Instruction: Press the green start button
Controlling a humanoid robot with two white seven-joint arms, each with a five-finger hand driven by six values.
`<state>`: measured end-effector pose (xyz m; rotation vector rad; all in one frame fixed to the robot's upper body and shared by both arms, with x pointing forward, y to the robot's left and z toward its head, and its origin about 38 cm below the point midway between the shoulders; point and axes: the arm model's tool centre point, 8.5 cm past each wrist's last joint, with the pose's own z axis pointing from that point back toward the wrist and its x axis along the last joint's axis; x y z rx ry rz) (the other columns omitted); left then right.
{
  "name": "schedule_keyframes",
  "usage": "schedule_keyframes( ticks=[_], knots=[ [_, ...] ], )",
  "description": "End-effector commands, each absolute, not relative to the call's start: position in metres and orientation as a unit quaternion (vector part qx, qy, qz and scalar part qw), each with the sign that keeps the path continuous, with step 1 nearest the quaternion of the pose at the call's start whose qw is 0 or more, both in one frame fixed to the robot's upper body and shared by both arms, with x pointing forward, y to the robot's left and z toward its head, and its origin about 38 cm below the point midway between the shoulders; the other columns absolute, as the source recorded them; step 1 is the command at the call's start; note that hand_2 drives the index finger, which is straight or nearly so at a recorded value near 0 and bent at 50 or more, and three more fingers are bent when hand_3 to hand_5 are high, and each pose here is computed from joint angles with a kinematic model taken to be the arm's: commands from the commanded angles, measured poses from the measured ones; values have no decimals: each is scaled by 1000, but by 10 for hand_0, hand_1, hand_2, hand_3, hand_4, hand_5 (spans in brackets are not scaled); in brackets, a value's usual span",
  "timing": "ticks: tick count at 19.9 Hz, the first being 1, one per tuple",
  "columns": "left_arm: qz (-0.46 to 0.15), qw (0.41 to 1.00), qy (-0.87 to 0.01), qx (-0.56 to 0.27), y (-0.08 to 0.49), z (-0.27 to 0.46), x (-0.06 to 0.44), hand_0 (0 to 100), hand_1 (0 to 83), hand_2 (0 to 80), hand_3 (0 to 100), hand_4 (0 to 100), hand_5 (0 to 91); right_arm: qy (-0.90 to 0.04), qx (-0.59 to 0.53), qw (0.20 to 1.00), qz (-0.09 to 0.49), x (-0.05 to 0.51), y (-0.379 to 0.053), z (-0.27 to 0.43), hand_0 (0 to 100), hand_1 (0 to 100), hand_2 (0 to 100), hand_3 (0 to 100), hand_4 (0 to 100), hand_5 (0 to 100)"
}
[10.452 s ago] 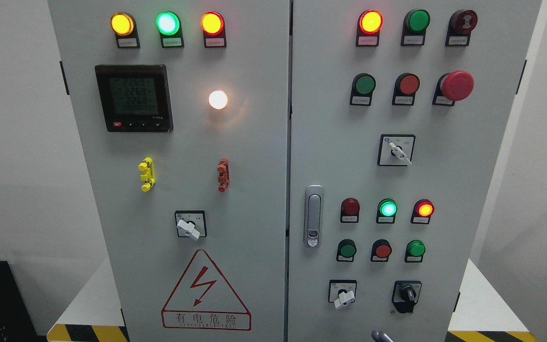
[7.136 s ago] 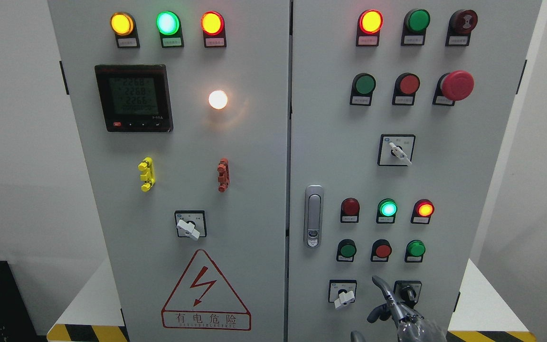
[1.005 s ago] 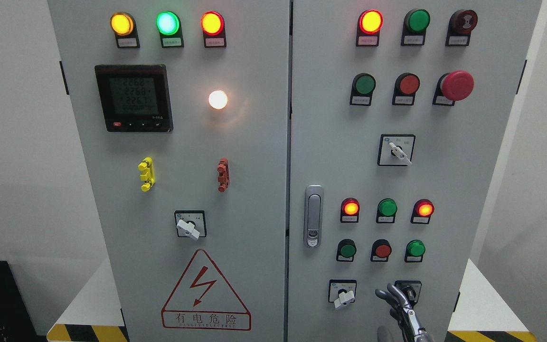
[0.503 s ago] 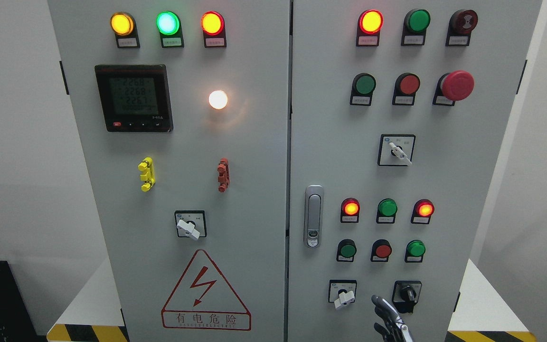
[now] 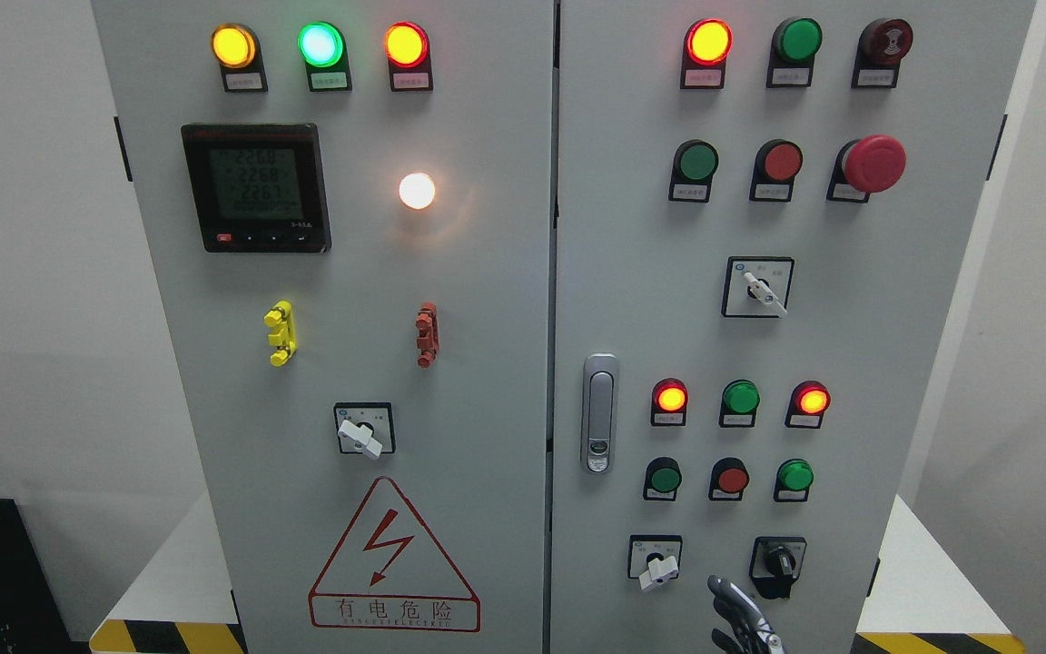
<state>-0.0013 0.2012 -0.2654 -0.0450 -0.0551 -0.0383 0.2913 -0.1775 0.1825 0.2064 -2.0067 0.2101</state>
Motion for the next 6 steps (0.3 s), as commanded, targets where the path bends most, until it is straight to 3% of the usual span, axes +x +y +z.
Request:
schedule_keyframes(
  ticks=[1,6],
  knots=[
    [-19,999,-27,-23,201,-265,-1,120,556,0,0,0,0,-841,84,528,85,289,-179,184,422,147,0,0,0,0],
    [-19,999,-27,-23,201,-265,-1,120,556,0,0,0,0,-839,83,530,85,289,-179,183,412,148,0,0,0,0]
  ],
)
